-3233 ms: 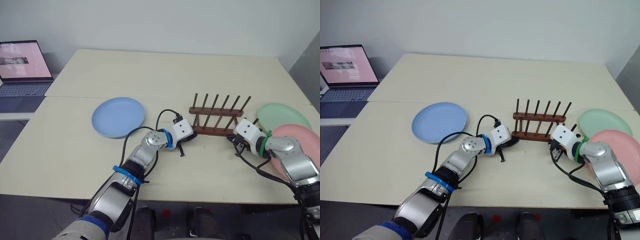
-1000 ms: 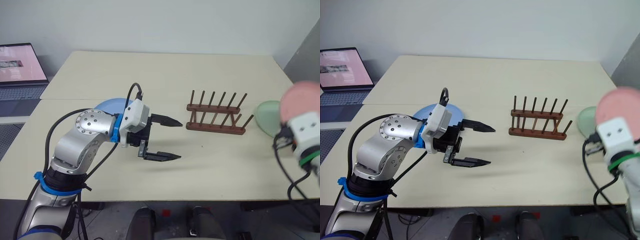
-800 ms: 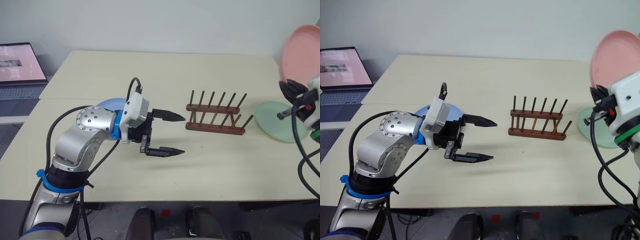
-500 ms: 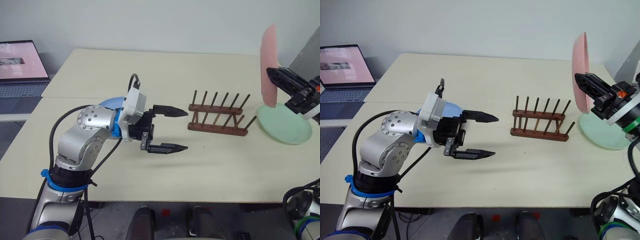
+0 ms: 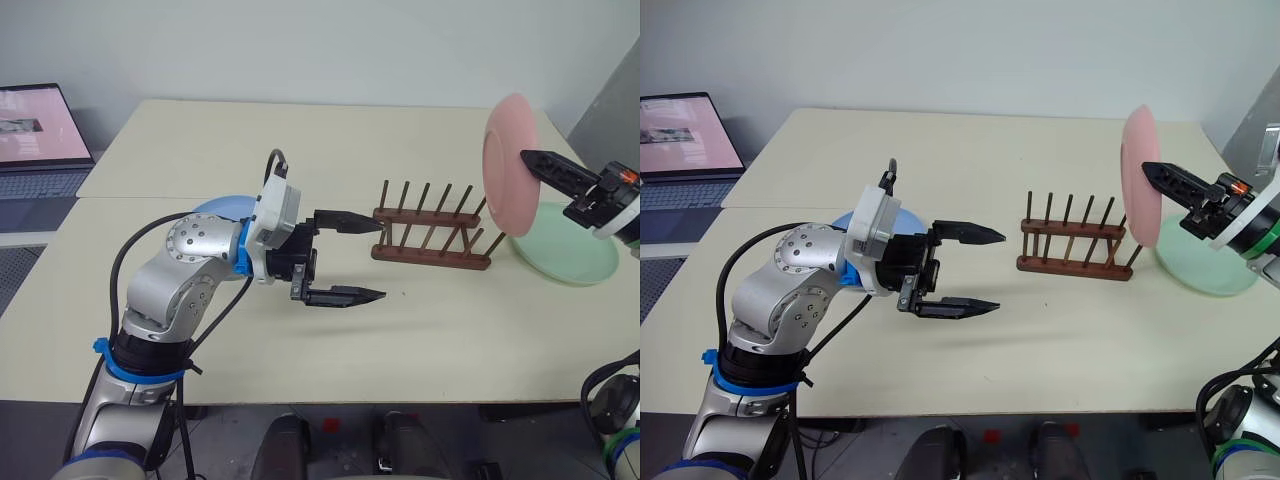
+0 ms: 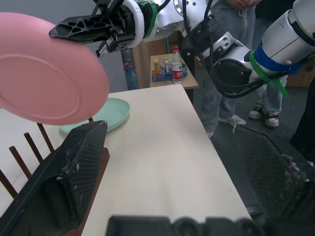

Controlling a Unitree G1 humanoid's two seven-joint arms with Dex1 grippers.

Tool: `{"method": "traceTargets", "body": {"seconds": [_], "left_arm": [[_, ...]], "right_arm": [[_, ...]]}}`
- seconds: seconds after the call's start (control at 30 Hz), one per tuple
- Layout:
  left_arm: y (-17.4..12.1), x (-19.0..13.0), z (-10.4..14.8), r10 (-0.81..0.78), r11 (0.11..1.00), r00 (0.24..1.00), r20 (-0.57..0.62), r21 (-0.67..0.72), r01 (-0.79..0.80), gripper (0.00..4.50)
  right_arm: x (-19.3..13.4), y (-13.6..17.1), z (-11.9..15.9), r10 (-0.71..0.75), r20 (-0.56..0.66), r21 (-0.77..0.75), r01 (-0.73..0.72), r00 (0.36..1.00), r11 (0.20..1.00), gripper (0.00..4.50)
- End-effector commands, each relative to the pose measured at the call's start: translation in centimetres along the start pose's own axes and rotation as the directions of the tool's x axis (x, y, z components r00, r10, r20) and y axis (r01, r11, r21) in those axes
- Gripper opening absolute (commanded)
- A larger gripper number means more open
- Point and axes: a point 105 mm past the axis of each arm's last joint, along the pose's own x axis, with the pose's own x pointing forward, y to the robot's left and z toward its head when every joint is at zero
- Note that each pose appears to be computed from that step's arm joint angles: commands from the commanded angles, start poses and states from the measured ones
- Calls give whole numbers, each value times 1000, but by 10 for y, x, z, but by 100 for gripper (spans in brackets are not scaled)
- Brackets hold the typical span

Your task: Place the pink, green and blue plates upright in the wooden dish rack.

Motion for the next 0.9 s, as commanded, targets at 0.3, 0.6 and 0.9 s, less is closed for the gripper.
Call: {"method": "traceTargets", "body": {"seconds": [0.3,0.6,0.9], "left_arm": [[-3,2,10,-2,998,1000,10,64,2,450],[-3,4,9,-4,998,1000,13,65,3,450],[6,11,27,36,998,992,120,40,-41,450]], "right_arm": [[-2,8,29,42,115,28,-46,993,999,5],[-4,-3,15,-17,92,67,11,996,998,5],[2,-19,6,-74,68,106,67,995,992,5]]}}
